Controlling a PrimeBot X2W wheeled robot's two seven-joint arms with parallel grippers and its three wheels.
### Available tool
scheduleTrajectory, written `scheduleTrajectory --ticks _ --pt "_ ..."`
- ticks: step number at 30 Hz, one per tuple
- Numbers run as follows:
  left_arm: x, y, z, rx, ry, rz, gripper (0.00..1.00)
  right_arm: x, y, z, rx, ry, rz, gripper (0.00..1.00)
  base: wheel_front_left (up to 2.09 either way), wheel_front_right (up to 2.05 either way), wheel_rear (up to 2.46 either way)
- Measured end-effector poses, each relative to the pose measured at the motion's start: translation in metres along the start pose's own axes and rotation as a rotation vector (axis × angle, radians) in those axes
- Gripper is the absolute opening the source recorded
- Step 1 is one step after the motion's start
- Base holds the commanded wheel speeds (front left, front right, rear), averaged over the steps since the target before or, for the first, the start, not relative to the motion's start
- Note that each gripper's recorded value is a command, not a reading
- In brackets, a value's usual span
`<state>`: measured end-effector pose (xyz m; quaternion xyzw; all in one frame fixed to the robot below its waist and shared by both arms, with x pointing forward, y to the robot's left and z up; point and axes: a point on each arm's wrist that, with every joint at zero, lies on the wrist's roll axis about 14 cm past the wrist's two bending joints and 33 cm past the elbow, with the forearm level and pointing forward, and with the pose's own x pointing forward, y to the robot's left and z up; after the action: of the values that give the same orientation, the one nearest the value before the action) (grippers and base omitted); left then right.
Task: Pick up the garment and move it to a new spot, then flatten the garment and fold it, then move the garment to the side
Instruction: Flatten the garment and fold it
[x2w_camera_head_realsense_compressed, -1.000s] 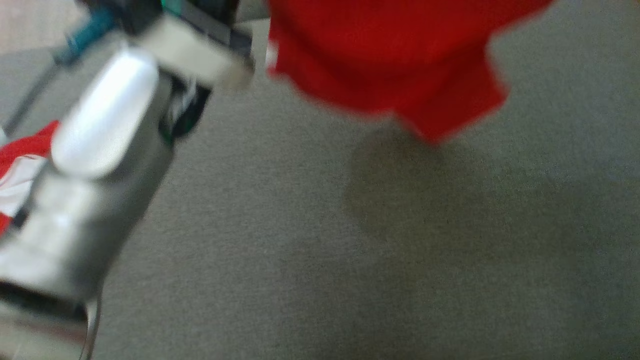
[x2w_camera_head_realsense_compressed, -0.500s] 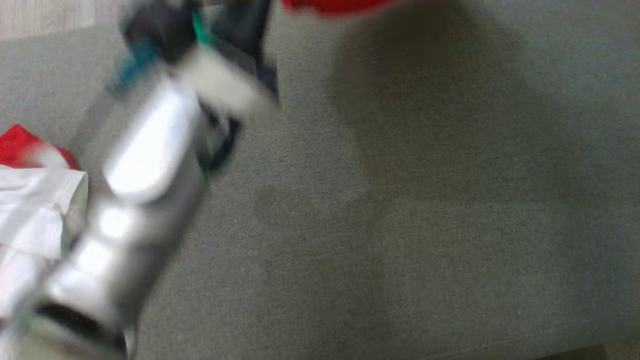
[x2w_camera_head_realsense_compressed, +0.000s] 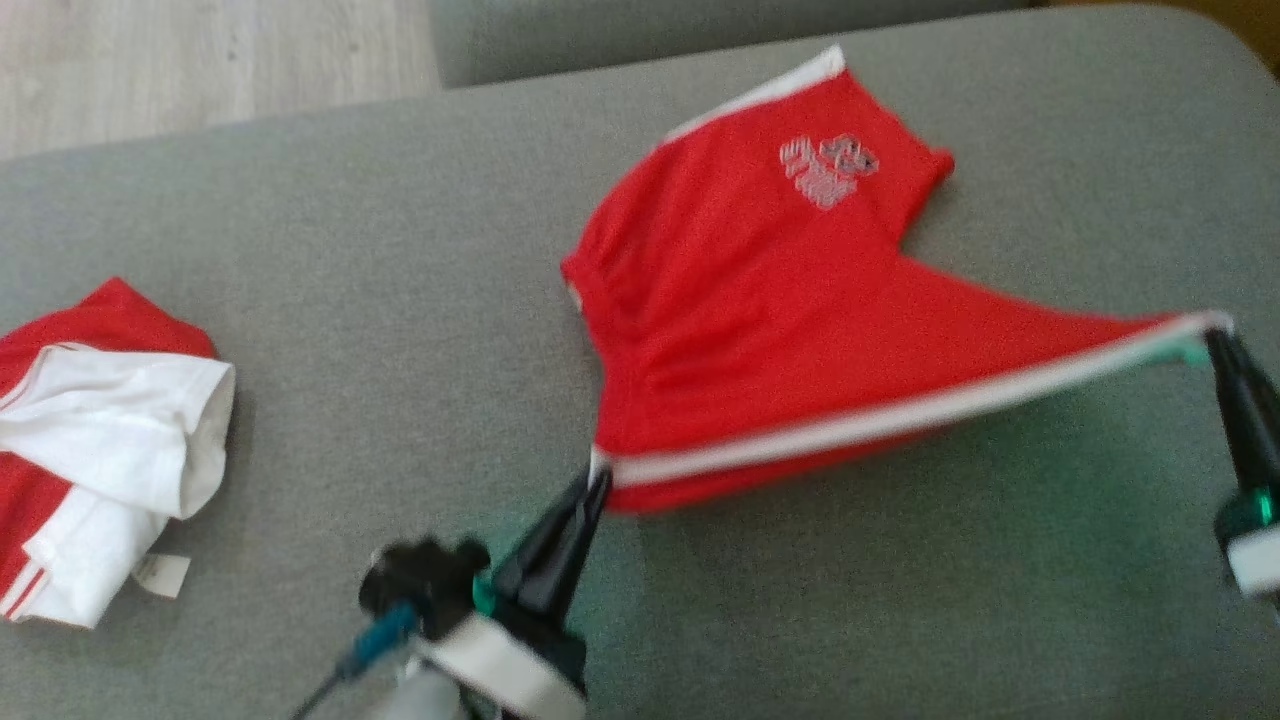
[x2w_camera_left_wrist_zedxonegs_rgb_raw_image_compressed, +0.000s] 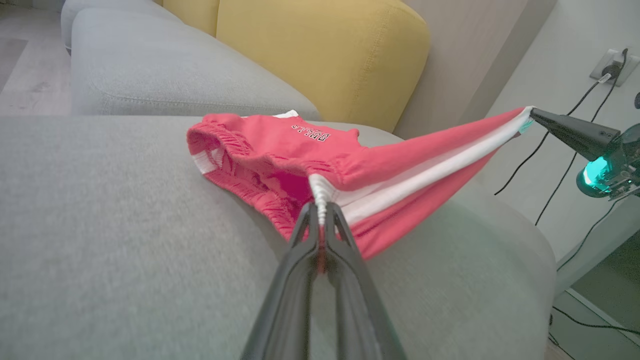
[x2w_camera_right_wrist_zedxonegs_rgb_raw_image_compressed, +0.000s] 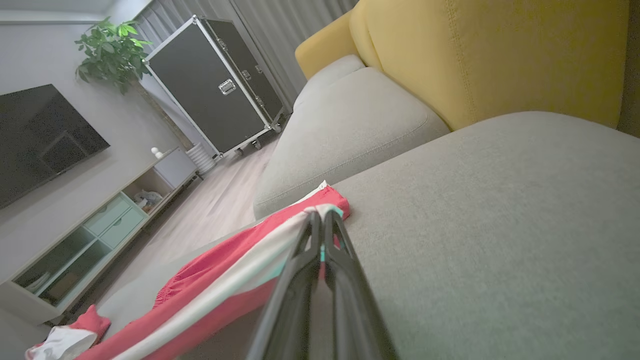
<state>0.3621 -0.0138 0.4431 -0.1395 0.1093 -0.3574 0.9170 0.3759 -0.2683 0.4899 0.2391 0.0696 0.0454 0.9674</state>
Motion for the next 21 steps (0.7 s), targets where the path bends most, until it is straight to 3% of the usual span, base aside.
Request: scheduleTrajectory --ticks 5,9,13,18,21 --pt "-0.034 -0.016 -0.012 -0.021 0.001 0.025 0.0 -0.043 -0.004 -0.013 0.004 0.043 -0.021 0.0 0.0 0.0 0.0" --pt "-0.039 -0.016 0.005 -0.039 -0.064 0.055 0.0 -0.045 -0.01 -0.003 -0.056 0.033 -0.028 0.0 0.0 0.0 0.0" --pt "-0.023 -0.004 0.016 -0.003 -0.069 0.064 0.0 -0.018 -0.007 0.002 -0.121 0.064 -0.002 0.0 0.0 0.0 0.0" --pt "0.02 0.014 0.052 0.057 -0.141 0.061 0.0 0.045 0.001 0.018 -0.252 0.077 0.049 0.0 0.0 0.0 0.0" --pt "0.037 0.039 0.063 0.078 -0.156 0.122 0.0 0.083 0.01 0.016 -0.29 0.114 0.08 0.0 0.0 0.0 0.0"
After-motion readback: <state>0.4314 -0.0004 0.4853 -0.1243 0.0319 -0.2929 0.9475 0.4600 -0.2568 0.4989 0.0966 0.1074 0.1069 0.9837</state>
